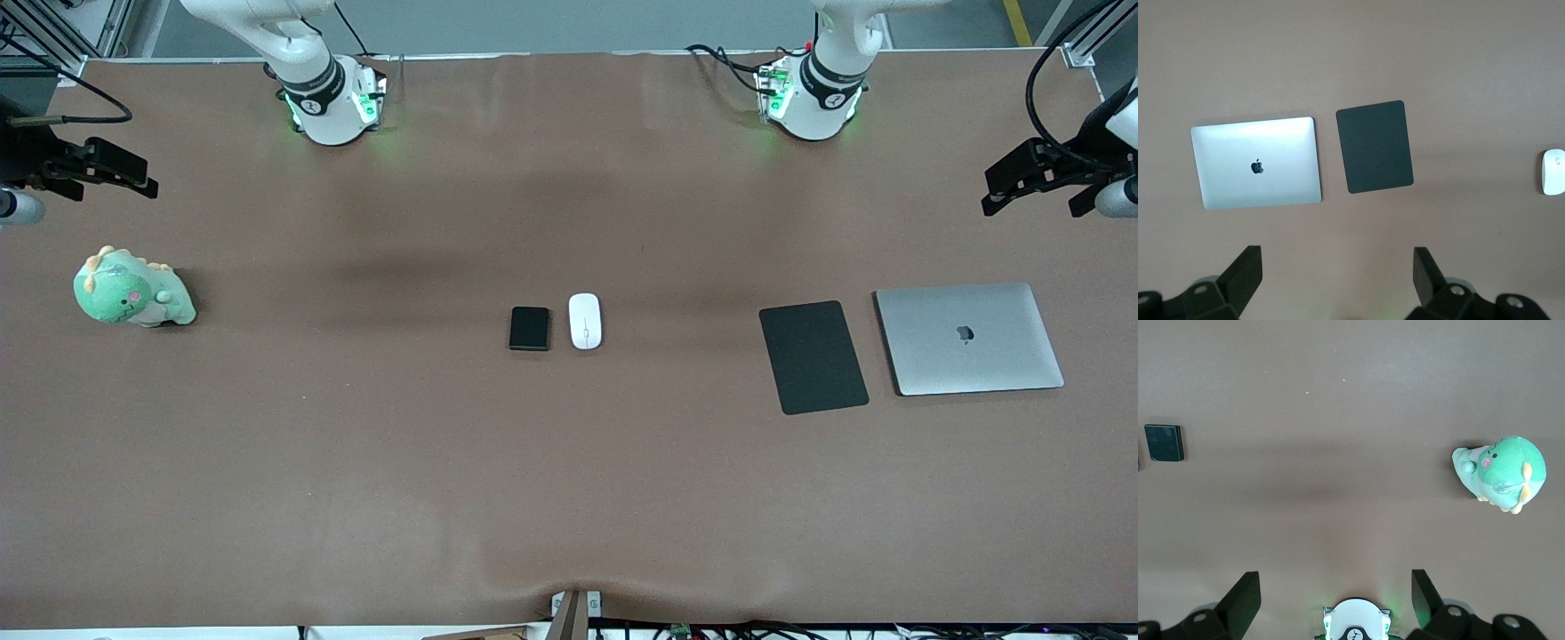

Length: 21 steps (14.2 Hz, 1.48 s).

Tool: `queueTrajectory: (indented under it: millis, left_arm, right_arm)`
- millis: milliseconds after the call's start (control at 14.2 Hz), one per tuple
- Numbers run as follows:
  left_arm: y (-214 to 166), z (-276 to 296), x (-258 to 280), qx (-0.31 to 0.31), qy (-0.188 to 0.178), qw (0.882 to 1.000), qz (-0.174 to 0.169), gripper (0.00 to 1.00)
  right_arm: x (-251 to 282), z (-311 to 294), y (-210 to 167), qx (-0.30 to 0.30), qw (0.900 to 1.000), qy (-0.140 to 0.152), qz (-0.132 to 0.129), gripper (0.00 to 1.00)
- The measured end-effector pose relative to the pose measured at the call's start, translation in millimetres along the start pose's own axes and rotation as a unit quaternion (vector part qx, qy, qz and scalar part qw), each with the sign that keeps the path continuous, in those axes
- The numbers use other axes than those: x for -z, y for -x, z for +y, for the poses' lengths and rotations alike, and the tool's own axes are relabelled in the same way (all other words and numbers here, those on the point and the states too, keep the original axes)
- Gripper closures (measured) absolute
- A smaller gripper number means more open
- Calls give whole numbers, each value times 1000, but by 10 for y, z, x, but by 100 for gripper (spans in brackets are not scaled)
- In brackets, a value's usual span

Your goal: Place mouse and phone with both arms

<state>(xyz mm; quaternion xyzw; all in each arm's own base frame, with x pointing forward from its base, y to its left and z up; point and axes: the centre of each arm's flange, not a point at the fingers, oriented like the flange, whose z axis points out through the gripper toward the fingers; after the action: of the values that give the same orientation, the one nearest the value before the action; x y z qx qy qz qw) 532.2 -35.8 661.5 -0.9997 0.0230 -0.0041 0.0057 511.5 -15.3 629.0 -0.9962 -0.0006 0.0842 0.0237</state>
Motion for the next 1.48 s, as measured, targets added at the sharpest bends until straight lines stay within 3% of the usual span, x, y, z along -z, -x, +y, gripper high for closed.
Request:
queueTrajectory:
  millis: [988,1482]
  left_arm:
    - [4,174,-112,-16,-1,1000,-22,0]
    - [2,186,-151,-17,-2,1000,-26,0]
  right_arm:
    - [-40,-1,-14,0,1000,-1,-5,0]
    - [-181,-13,-125,1,1000,-1,-20,0]
